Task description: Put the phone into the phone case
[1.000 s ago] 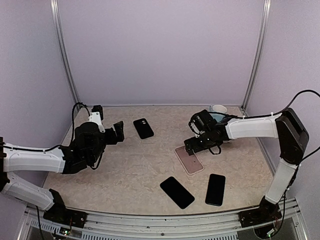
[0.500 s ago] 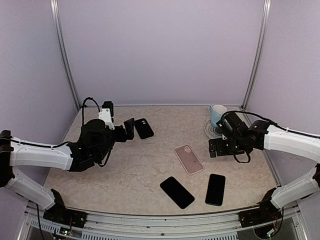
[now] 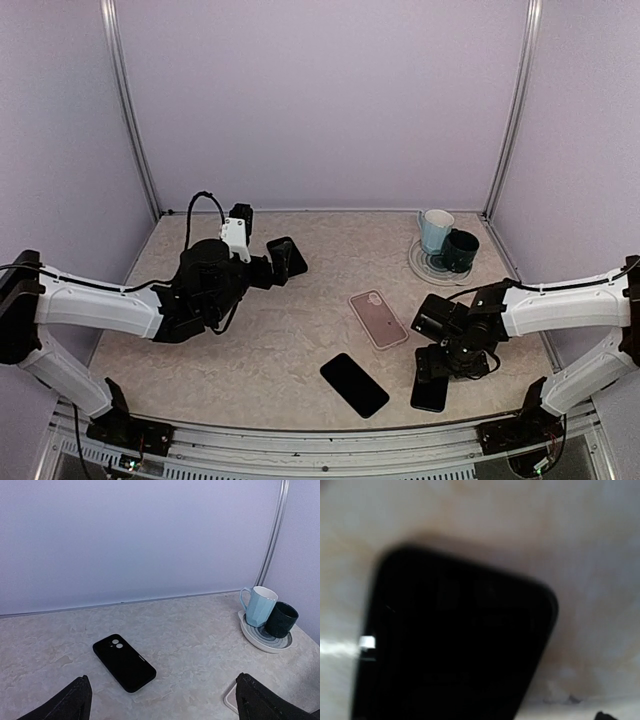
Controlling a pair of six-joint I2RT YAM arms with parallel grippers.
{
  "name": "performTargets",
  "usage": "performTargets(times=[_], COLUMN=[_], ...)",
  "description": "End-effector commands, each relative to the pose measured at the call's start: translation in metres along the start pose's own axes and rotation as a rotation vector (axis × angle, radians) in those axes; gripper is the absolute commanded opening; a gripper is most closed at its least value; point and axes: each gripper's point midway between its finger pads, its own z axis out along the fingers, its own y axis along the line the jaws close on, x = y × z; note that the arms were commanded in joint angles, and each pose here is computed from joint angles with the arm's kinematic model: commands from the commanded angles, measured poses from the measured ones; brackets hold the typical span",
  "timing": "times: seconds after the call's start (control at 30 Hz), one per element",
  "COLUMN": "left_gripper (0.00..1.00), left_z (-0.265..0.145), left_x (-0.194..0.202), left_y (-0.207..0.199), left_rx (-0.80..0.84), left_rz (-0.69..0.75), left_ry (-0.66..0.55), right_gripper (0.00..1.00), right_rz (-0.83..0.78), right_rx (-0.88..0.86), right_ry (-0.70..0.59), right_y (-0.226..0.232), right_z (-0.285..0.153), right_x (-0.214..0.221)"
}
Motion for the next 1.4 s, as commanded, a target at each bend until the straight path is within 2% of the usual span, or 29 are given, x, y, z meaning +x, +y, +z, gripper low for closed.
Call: performTargets(times=[0.0,0.27,0.4,0.6,0.73,0.87,1.03,1.17,1.37], left_gripper=[0.99,0.99,0.99,0.99,0.99,0.99,0.99,0.99,0.99], left_z=[0.004,0.002,0.002,0.005,0.006,0.006,0.01,0.015,0.028], left_x=[-0.003,-0.001,0.001,0.003,0.004,0.003,0.001,0.0,0.007], left_y=[-0.013,-0.011,-0.011,-0.012,-0.012,-0.012,-0.016,-0.03,-0.079], left_rx=[0.035,0.027,0.021,0.017,0.013,0.009,0.016,0.069,0.226], left_rz=[0.012,0.024,0.032,0.043,0.045,0.047,0.043,0.031,0.036], left_ry=[-0.008,-0.004,-0.001,0.007,0.014,0.016,0.026,0.03,0.087], right_gripper=[0.99,0.99,0.99,0.8,0.7,0.68,0.65,0.65,0.64], right_rz=[0.071,0.014,0.019,0.005,-0.021,-0.091,-0.168,-0.177,-0.196], right_rx=[-0.116,-0.077,-0.056,-0.194,-0.086,-0.006,-0.092,-0.103,-0.231], right_ry=[0.026,0.046,0.085,0.093,0.089,0.099,0.024,-0.07,-0.191], right_y=[0.024,0.036,0.027,0.044,0.026,0.018,0.043,0.042,0.048], right_z=[0.003,0.013,0.022,0.023,0.028,0.035,0.019,0.005,0.007], right_x=[0.006,0.001,0.013,0.02,0.019,0.015,-0.008,-0.025,-0.029])
